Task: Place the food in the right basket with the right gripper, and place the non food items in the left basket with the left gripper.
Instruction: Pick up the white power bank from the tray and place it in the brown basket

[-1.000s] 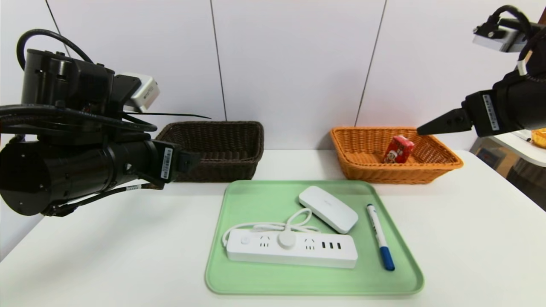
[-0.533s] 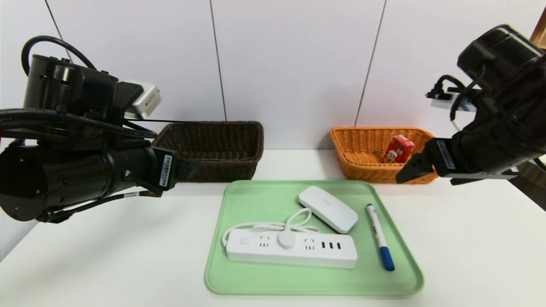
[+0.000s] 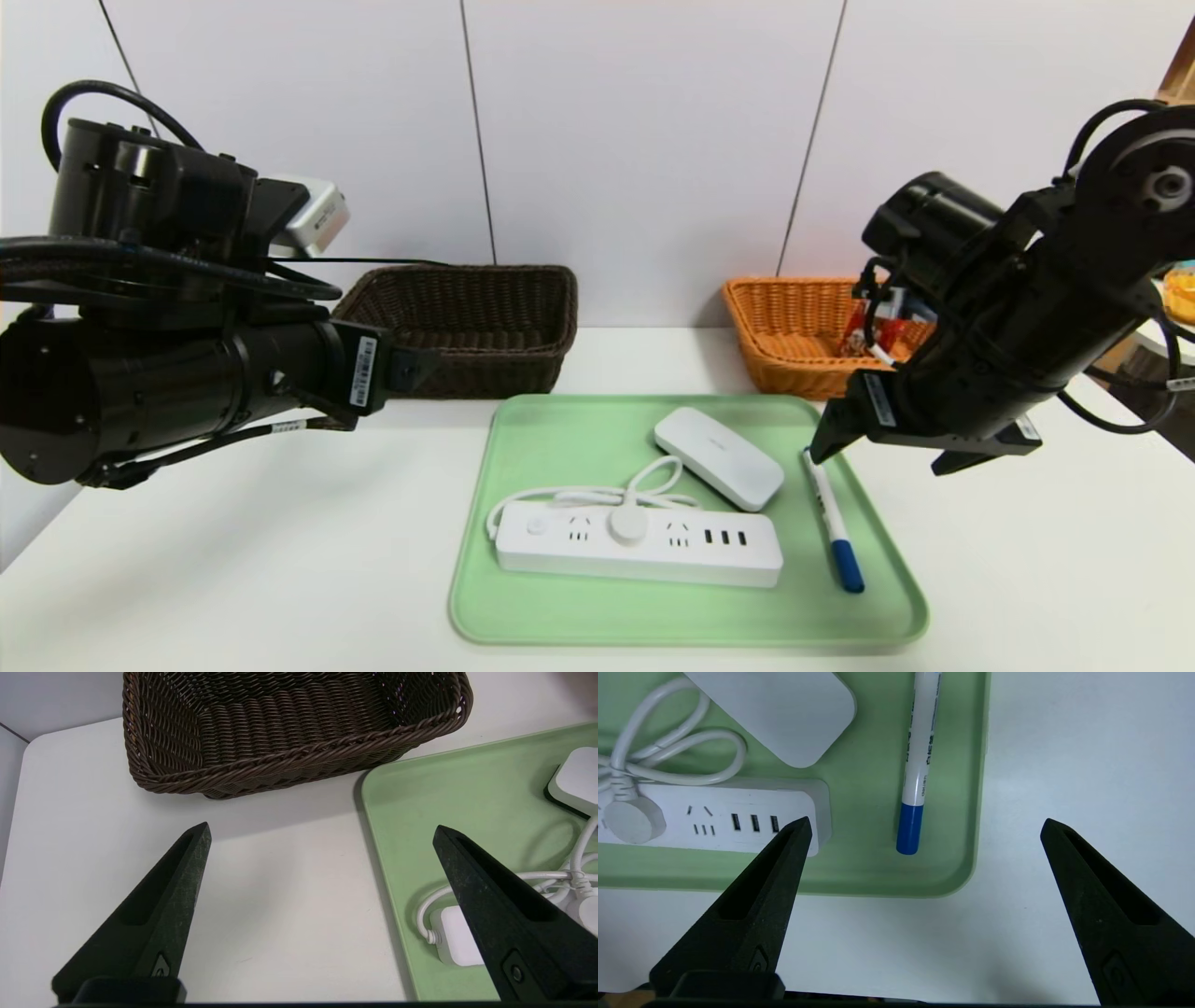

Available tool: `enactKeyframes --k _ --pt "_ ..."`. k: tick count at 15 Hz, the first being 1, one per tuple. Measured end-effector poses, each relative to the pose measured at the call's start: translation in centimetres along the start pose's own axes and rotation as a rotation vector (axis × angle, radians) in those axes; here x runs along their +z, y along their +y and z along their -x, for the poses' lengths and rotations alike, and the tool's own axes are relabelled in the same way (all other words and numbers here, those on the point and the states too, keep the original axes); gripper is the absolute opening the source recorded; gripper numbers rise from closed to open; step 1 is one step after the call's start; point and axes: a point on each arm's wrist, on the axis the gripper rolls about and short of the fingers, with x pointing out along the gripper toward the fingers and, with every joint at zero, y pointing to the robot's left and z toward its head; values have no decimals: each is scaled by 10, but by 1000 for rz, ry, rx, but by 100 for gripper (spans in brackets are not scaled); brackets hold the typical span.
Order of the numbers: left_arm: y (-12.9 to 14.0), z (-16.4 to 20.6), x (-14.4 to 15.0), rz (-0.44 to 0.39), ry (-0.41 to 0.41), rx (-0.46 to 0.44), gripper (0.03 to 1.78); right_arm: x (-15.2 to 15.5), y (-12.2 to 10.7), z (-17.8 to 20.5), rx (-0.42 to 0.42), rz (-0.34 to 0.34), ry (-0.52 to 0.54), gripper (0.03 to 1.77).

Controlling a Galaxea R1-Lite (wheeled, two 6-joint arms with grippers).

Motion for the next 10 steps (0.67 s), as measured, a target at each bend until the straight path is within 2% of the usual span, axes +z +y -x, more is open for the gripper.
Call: enactKeyframes --k 10 --pt "2 5 3 11 -19 1 169 -3 12 -35 -55 2 123 170"
